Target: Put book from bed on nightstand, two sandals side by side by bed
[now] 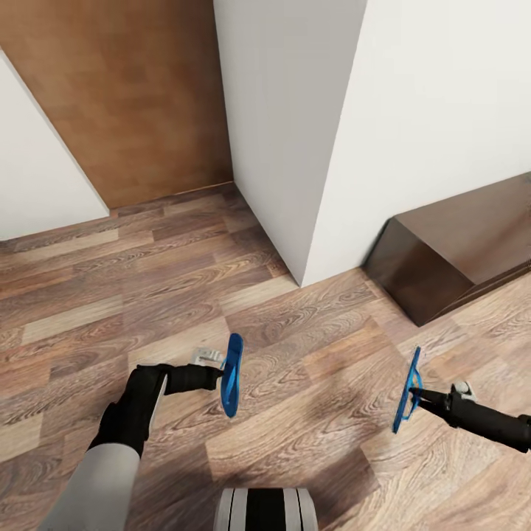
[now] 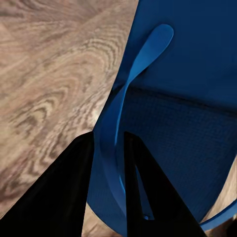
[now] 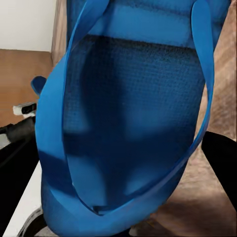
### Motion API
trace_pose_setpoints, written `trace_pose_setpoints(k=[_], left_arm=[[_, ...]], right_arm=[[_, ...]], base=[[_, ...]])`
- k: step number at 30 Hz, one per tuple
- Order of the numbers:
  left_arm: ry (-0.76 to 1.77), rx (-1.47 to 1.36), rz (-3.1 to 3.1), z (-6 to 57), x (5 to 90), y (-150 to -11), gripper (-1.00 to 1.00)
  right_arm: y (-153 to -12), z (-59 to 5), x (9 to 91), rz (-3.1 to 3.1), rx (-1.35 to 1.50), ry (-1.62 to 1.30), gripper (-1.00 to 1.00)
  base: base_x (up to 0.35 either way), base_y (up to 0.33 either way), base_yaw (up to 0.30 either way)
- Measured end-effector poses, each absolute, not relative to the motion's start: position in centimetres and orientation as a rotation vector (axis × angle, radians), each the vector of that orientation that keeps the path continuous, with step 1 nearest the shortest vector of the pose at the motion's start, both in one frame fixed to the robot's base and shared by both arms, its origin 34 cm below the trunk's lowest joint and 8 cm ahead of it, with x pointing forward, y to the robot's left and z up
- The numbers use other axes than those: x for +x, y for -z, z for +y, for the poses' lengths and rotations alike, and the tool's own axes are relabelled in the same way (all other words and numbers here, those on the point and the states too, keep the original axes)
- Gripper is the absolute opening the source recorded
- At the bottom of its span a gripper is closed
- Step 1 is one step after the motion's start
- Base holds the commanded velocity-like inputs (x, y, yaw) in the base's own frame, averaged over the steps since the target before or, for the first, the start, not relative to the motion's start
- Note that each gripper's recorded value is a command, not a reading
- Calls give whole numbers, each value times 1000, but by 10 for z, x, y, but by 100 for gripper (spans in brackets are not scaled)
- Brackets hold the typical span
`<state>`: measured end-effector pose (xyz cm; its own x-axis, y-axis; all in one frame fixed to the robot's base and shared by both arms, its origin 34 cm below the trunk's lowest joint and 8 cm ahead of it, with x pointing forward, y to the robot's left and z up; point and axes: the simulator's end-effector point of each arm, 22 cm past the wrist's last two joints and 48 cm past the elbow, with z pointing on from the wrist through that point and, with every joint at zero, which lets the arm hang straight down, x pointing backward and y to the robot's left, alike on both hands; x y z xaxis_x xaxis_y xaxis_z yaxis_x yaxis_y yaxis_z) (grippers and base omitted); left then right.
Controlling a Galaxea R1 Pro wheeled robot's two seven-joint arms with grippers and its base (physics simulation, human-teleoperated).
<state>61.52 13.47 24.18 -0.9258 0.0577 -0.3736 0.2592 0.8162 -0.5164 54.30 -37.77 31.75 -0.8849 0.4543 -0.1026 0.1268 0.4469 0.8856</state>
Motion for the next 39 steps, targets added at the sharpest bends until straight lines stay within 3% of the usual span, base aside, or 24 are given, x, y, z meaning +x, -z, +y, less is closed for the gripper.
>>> trace_pose_setpoints(k=[11, 23, 39], left_arm=[[862, 181, 2569, 139, 608, -238, -100], [940, 203, 2570, 123, 572, -226, -100], [983, 127, 2461, 114, 594, -267, -100]], right_arm=[[-260, -438, 453, 2399, 458, -1036, -100], [-275, -442, 453, 2363, 433, -1007, -100], [-300, -443, 465, 2308, 403, -1005, -100]], base=[[0, 0, 0], [0, 0, 0], [0, 0, 0]])
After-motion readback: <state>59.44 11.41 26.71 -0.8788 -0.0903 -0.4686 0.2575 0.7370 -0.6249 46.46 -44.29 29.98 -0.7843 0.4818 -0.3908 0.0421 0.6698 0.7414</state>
